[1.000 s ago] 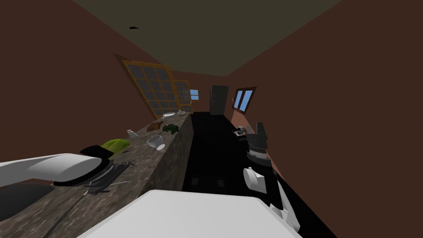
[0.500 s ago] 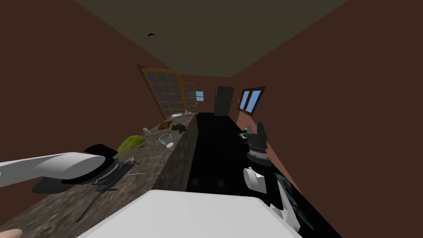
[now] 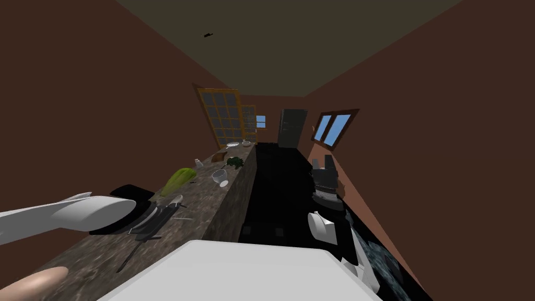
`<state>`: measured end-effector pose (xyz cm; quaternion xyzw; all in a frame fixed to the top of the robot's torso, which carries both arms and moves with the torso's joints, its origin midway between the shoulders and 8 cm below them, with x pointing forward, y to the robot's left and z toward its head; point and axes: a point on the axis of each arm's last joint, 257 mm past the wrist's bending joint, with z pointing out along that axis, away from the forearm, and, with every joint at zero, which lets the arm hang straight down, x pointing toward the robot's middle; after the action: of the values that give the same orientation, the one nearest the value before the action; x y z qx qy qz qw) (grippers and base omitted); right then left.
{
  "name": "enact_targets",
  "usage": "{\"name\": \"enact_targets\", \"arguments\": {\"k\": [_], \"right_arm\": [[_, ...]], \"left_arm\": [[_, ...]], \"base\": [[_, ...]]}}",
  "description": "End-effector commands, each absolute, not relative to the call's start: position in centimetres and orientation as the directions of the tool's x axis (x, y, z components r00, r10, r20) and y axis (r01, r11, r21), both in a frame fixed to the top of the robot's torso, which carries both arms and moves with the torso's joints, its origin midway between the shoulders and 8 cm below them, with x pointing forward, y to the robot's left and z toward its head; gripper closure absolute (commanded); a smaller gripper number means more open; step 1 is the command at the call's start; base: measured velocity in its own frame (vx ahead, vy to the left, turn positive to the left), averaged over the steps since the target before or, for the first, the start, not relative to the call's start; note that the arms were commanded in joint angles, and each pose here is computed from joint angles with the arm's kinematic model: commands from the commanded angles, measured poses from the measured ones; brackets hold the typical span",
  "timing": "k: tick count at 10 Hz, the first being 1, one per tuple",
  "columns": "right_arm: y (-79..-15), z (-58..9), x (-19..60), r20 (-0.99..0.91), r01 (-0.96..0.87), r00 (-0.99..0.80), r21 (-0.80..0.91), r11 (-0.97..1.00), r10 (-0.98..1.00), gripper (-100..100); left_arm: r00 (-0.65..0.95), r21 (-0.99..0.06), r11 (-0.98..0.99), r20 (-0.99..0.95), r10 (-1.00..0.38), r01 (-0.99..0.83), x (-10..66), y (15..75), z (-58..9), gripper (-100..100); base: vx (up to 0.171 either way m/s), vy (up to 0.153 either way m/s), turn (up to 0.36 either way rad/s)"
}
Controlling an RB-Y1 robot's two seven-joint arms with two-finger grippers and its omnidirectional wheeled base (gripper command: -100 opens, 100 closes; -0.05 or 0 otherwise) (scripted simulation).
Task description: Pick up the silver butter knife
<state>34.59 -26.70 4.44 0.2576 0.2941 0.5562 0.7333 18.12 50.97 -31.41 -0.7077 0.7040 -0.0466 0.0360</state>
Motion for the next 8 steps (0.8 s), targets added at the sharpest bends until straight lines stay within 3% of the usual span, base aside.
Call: {"name": "enact_targets", "arguments": {"k": [1, 2, 3, 8], "right_arm": [[-26.7, 4.4, 34.6, -0.145, -0.664, 0.208, 0.705, 0.249, 0.967, 0], [-26.7, 4.5, 34.6, -0.145, -0.664, 0.208, 0.705, 0.248, 0.967, 0], [-26.7, 4.5, 34.6, -0.145, -0.664, 0.208, 0.705, 0.248, 0.967, 0], [-26.7, 4.5, 34.6, -0.144, -0.665, 0.208, 0.705, 0.248, 0.967, 0]], "left_arm": [[0.004, -0.117, -0.006, 0.015, -1.000, -0.993, 18.1, 51.0, -31.4, -100], [0.003, -0.118, -0.005, 0.017, -1.000, -0.993, 18.1, 50.9, -31.4, 0], [0.048, -0.121, -0.049, 0.014, -0.999, -0.991, 17.8, 52.0, -31.7, -100], [0.158, -0.128, -0.158, 0.008, -0.987, -0.979, 16.5, 54.5, -32.5, -100]], "base": [[0.040, 0.022, 0.047], [0.007, 0.004, -0.010], [-0.080, 0.000, -0.325], [-0.079, -0.060, -0.245]]}}
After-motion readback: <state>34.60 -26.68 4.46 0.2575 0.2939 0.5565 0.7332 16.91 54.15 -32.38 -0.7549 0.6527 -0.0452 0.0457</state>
